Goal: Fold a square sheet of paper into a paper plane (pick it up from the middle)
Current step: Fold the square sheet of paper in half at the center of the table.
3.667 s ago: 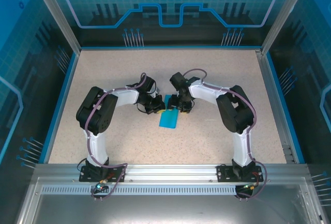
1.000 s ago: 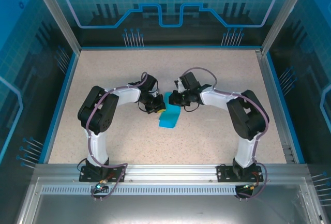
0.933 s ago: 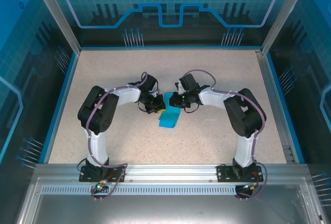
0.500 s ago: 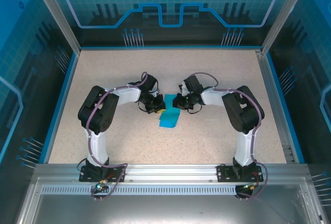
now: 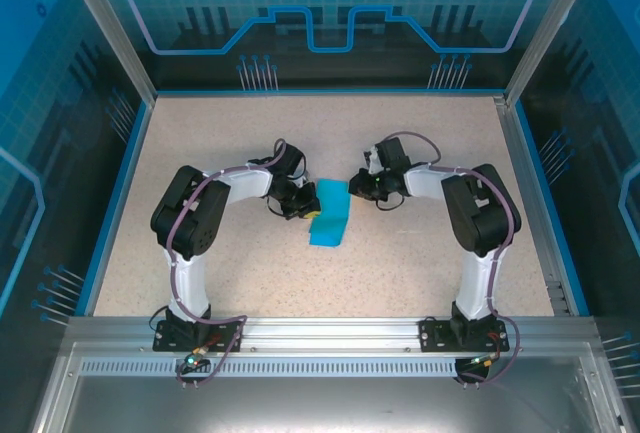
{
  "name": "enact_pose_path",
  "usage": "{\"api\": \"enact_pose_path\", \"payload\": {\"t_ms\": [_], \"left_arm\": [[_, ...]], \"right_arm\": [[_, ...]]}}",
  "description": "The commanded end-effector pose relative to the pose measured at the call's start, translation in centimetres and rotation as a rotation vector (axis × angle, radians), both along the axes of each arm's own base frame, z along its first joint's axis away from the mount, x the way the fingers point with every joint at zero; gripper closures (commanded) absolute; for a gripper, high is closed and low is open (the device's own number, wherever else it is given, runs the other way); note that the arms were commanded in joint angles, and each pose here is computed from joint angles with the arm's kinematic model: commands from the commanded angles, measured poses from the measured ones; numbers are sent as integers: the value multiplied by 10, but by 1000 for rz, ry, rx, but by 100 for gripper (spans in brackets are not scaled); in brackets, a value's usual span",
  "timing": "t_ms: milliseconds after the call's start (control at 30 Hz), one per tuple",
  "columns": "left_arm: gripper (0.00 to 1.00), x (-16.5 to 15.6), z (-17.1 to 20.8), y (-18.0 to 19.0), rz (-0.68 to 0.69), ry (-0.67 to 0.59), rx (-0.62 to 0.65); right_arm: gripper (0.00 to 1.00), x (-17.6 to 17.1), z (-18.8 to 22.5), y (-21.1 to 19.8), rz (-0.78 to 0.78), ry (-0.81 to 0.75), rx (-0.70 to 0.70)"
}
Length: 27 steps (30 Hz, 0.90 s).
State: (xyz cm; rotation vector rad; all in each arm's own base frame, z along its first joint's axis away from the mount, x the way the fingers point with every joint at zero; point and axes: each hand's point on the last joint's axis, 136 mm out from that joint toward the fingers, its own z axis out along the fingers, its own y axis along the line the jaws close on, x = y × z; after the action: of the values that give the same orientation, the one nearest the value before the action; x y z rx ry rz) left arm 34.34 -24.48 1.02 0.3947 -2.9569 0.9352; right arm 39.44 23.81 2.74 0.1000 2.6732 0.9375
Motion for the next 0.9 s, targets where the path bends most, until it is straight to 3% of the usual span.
{"api": "enact_pose_path", "payload": {"t_ms": [0, 300, 633, 867], "left_arm": [[100, -46, -66, 50, 24, 199, 272], [100, -46, -67, 49, 25, 199, 272], [100, -47, -66, 49, 21, 204, 267], [100, -47, -64, 50, 26, 194, 269]], "right_arm": [[87, -2, 28, 31, 57, -64, 19], [87, 3, 3, 40, 63, 4, -2], [87, 20, -24, 9, -14, 57, -52], [87, 43, -20, -22, -113, 35, -38]]}}
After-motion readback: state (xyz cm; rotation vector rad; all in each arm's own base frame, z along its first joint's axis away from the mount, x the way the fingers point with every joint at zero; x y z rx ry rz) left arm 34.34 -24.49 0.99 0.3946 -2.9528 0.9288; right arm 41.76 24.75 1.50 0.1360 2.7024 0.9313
